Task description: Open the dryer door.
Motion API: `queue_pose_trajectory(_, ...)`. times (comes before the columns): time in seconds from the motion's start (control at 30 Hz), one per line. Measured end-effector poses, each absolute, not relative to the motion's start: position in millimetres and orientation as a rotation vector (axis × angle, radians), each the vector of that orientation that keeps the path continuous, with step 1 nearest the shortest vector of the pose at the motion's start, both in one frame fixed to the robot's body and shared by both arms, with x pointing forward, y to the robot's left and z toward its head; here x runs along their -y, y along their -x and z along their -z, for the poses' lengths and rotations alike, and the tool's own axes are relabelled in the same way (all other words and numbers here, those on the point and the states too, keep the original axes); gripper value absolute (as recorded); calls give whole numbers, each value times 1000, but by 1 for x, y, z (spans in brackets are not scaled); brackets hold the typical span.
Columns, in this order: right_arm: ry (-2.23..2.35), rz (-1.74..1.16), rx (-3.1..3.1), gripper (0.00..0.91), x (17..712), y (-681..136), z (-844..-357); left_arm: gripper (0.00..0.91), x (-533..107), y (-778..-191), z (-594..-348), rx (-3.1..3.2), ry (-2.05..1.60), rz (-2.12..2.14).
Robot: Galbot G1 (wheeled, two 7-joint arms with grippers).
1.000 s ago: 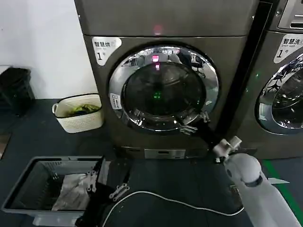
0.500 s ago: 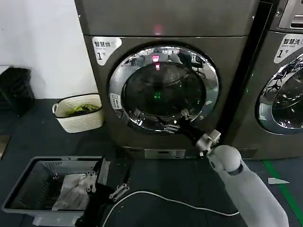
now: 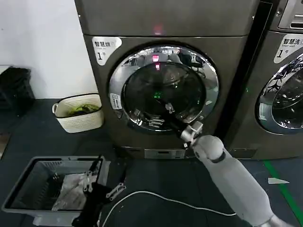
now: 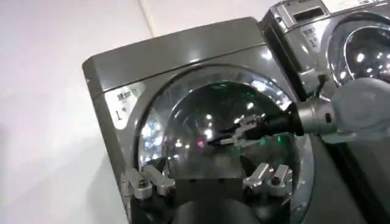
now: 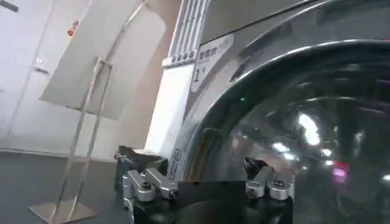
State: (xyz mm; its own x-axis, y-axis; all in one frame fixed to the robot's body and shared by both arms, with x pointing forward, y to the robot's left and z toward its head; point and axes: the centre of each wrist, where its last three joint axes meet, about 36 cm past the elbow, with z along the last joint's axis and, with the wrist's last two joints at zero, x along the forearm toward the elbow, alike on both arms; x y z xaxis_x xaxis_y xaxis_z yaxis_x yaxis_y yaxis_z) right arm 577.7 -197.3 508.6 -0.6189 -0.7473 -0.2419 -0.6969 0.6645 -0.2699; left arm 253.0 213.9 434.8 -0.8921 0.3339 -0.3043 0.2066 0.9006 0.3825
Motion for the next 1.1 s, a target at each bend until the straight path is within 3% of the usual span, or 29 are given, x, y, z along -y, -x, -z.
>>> queue_pose_trajectory(1.1,1207,204,-2536,907,124,-618,-503,907,-221,-246,-431,-2710,-371,-501)
